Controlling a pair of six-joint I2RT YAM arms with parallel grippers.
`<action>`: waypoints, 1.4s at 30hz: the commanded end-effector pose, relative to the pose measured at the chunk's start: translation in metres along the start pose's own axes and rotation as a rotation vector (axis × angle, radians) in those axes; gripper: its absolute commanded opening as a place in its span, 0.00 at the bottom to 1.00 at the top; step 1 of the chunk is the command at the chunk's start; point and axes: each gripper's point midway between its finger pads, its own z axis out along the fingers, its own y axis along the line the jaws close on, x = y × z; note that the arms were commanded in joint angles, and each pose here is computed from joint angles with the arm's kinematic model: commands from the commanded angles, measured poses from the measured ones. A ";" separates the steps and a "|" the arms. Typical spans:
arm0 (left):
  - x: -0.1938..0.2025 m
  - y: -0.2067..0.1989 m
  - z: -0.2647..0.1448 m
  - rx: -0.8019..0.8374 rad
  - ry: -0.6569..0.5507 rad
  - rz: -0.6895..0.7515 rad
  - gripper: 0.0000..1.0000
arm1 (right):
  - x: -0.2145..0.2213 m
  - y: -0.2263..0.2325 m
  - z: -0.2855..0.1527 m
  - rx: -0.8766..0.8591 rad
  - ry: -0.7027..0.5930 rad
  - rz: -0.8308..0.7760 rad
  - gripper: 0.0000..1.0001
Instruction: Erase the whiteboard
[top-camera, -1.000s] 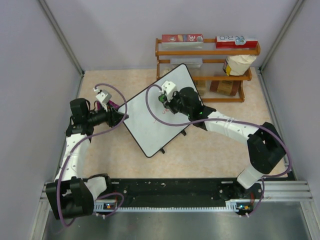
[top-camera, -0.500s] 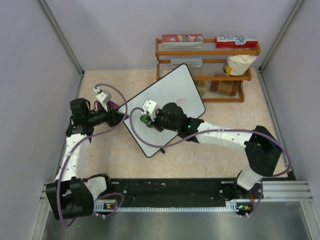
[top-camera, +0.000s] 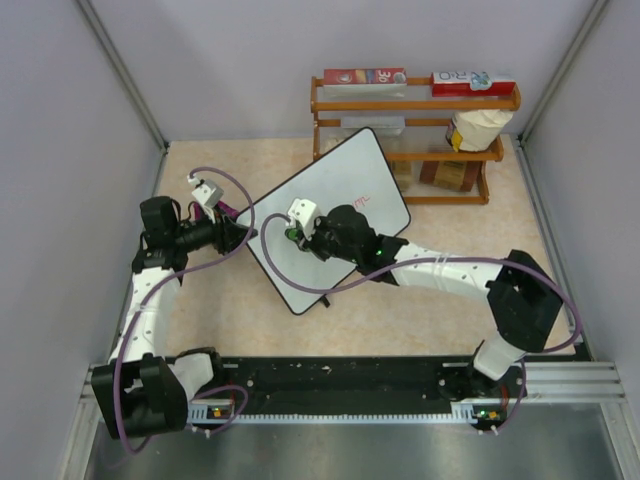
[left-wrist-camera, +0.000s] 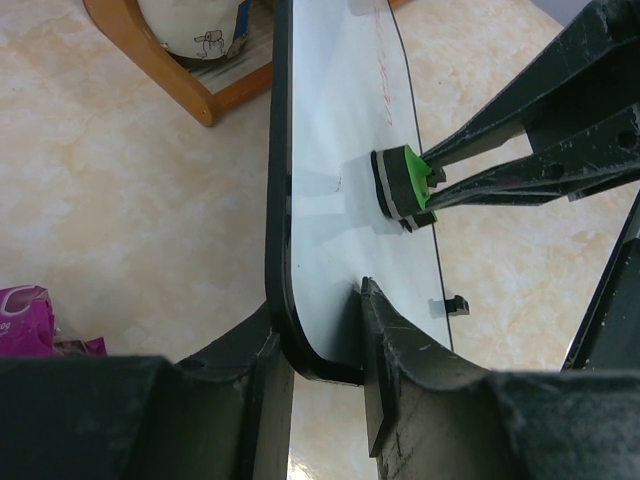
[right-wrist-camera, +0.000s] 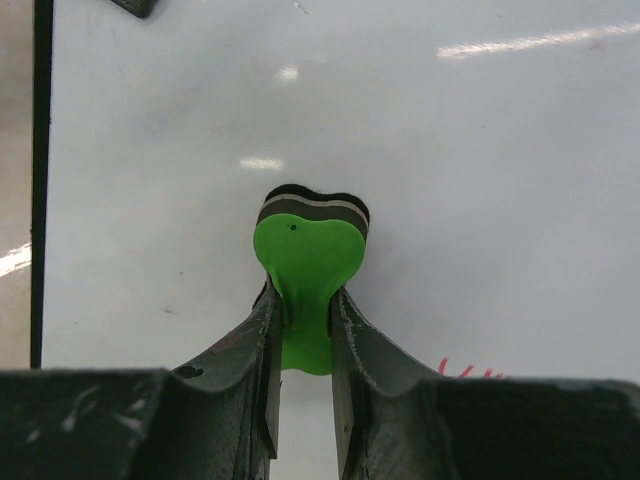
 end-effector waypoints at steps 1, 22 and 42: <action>0.010 0.000 0.003 0.011 0.018 0.134 0.00 | -0.002 -0.054 -0.010 0.145 -0.019 0.000 0.00; 0.010 -0.001 0.003 0.017 0.017 0.132 0.00 | 0.037 -0.167 -0.040 0.371 0.013 0.059 0.00; 0.010 0.000 0.003 0.018 0.016 0.134 0.00 | 0.080 -0.222 -0.059 0.447 0.048 0.146 0.00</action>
